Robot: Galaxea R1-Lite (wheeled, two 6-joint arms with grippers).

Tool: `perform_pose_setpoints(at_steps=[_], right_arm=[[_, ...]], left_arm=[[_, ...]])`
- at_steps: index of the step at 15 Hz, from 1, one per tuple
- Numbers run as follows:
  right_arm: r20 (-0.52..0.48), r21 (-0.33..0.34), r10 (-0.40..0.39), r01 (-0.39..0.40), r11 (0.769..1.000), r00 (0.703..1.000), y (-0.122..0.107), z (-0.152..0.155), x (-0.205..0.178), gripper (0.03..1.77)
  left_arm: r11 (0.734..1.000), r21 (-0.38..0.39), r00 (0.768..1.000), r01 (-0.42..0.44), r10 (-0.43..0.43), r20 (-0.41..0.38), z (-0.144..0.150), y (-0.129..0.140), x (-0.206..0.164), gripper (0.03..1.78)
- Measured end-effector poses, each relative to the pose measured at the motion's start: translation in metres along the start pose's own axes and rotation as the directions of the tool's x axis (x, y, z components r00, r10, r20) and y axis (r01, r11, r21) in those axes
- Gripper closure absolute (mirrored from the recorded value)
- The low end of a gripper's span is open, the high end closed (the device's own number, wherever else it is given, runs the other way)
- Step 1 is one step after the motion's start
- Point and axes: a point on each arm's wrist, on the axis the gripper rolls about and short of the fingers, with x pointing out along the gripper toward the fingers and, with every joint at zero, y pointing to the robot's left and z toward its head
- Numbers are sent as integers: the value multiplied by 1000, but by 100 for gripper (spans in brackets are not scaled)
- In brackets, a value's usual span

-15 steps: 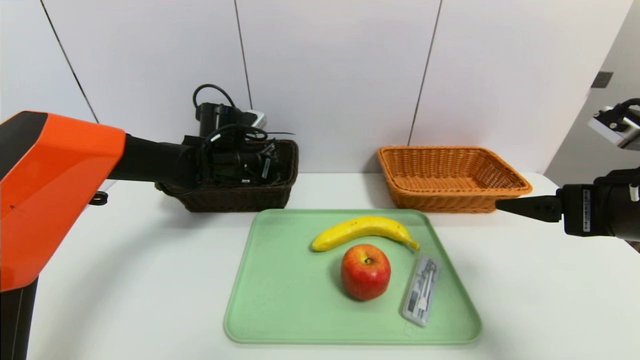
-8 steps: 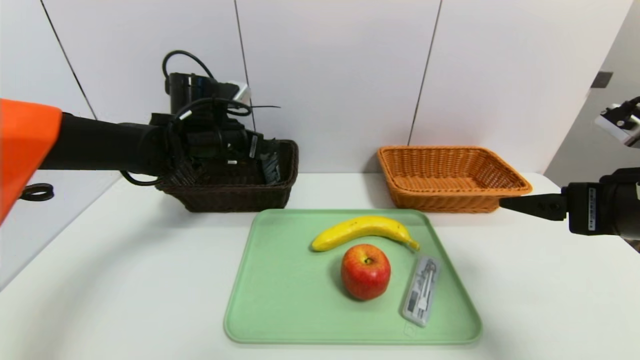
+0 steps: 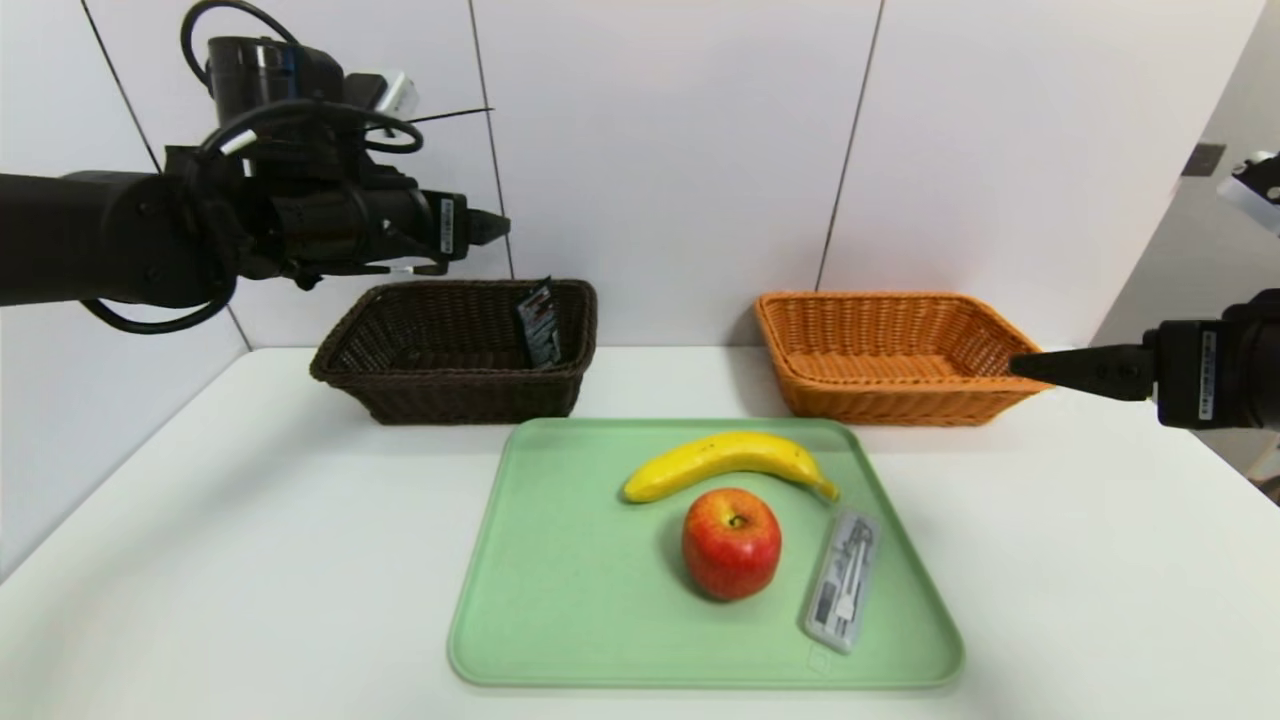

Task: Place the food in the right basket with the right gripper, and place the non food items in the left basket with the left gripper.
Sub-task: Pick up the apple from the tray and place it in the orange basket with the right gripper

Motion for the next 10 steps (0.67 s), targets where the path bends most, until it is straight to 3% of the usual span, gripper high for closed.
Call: perform_pose_setpoints(at_steps=[6, 10], right_arm=[[-15, -80, 18, -19, 997, 1000, 6, 29, 1, 9], [-106, -142, 85, -100, 985, 991, 25, 39, 4, 9]], left_arm=[[998, 11, 990, 67, -65, -122, -17, -19, -63, 14], [987, 22, 968, 157, -150, -203, -45, -41, -100, 14]])
